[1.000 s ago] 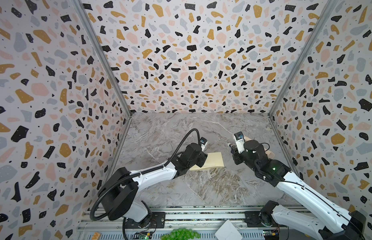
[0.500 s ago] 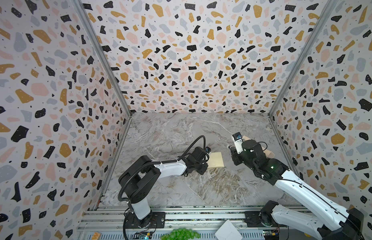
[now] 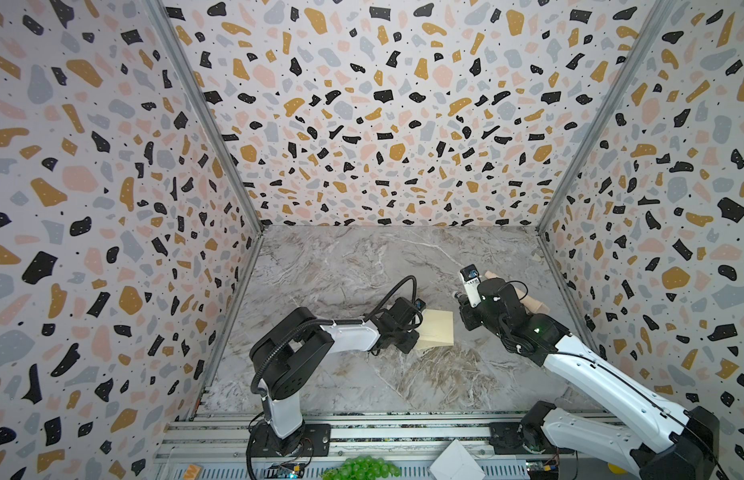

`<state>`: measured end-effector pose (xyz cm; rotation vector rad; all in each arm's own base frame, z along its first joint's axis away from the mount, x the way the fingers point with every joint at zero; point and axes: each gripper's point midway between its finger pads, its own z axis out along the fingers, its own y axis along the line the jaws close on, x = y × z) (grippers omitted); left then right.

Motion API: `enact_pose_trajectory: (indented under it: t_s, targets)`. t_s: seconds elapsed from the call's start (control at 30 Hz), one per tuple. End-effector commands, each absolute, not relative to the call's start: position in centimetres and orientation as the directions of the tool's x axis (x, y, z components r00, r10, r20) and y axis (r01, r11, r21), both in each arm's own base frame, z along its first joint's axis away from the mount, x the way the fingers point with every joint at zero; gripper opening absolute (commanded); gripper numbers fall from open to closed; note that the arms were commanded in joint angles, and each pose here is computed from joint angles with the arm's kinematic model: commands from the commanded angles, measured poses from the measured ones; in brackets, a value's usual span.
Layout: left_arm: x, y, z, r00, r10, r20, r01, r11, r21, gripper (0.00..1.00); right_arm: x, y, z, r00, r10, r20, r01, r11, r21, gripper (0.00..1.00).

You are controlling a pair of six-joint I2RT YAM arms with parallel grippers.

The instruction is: Place the letter into the envelope and seal it

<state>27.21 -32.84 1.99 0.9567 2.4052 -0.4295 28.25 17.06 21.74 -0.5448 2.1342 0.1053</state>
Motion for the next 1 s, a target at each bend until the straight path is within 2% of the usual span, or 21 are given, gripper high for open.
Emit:
enact_pose_trajectory:
  t_s: [0.0, 0.3, 0.5, 0.67, 0.83, 0.97]
  targets:
    - [25.1, -31.6, -1.0, -0.649, 0.604, -0.463, 0.712, 0.696, -0.091, 0.13, 28.5, 17.1, 23.8, -0.472, -0.319, -0.822, -0.412, 0.904, -0.114, 0.00]
    - [24.3, -33.0, -0.6, -0.638, 0.585, -0.501, 0.729, 0.669, -0.147, 0.13, 28.3, 16.9, 23.6, -0.497, -0.333, -0.801, -0.412, 0.903, -0.120, 0.00]
    - [26.0, -34.6, 6.4, -0.584, 0.477, -0.657, 0.735, 0.654, -0.178, 0.18, 27.7, 17.1, 23.8, -0.498, -0.341, -0.797, -0.442, 0.891, -0.106, 0.00]
    - [27.6, -33.2, 11.9, -0.543, 0.360, -0.759, 0.709, 0.681, -0.184, 0.23, 27.2, 18.0, 25.0, -0.472, -0.344, -0.812, -0.489, 0.868, -0.084, 0.00]
    - [27.5, -32.5, 13.0, -0.520, 0.347, -0.780, 0.720, 0.670, -0.182, 0.26, 27.0, 18.8, 24.8, -0.495, -0.363, -0.790, -0.523, 0.850, -0.063, 0.00]
    - [26.5, -33.8, 12.2, -0.532, 0.369, -0.762, 0.761, 0.603, -0.239, 0.25, 27.0, 19.2, 23.7, -0.531, -0.384, -0.756, -0.533, 0.844, -0.055, 0.00]
